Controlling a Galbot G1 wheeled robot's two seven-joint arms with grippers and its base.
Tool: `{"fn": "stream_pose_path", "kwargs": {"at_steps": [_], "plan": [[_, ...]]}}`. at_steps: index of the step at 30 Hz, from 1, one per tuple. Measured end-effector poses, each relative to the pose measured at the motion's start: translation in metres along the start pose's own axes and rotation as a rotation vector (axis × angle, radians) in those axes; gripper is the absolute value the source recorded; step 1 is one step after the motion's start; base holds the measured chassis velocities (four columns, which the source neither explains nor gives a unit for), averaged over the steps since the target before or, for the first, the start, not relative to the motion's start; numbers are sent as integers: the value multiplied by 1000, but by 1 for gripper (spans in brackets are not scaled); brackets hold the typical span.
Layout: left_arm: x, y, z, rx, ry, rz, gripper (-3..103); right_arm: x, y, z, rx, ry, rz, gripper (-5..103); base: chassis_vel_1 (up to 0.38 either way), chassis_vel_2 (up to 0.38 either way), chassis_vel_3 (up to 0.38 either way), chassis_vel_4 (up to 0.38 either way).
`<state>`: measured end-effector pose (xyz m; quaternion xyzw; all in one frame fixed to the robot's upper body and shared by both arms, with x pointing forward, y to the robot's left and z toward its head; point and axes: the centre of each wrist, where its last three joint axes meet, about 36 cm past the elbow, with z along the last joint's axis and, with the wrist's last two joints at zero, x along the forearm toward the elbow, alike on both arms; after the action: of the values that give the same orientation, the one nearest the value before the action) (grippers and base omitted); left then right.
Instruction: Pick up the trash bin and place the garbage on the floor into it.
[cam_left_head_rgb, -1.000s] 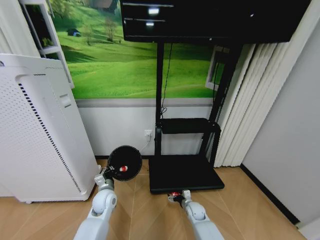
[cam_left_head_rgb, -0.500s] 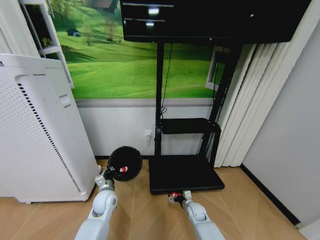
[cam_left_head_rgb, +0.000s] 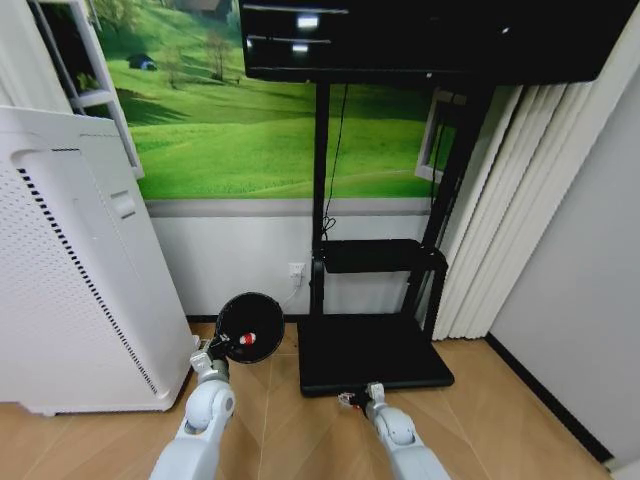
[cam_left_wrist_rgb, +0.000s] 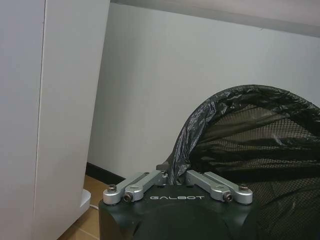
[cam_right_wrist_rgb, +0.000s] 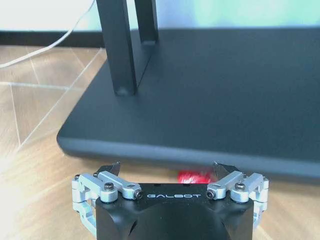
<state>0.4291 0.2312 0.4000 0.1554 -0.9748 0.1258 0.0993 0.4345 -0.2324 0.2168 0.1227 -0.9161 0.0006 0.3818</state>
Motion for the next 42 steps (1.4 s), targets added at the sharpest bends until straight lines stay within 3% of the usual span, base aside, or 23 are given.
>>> {"fn": "stream_pose_path", "kwargs": {"at_steps": [9,21,42], "plan": [[2,2,-3,0,-7,5,3,-38,5,20,-24,104,18,100,0,0,0,0],[11,6,-7,7,-18,17,3,-55,-10,15,-27,91,132,100,0,0,0,0],[14,9,-13,16,-33,16,3,-79,-30,15,3,154,177,100,0,0,0,0]]}}
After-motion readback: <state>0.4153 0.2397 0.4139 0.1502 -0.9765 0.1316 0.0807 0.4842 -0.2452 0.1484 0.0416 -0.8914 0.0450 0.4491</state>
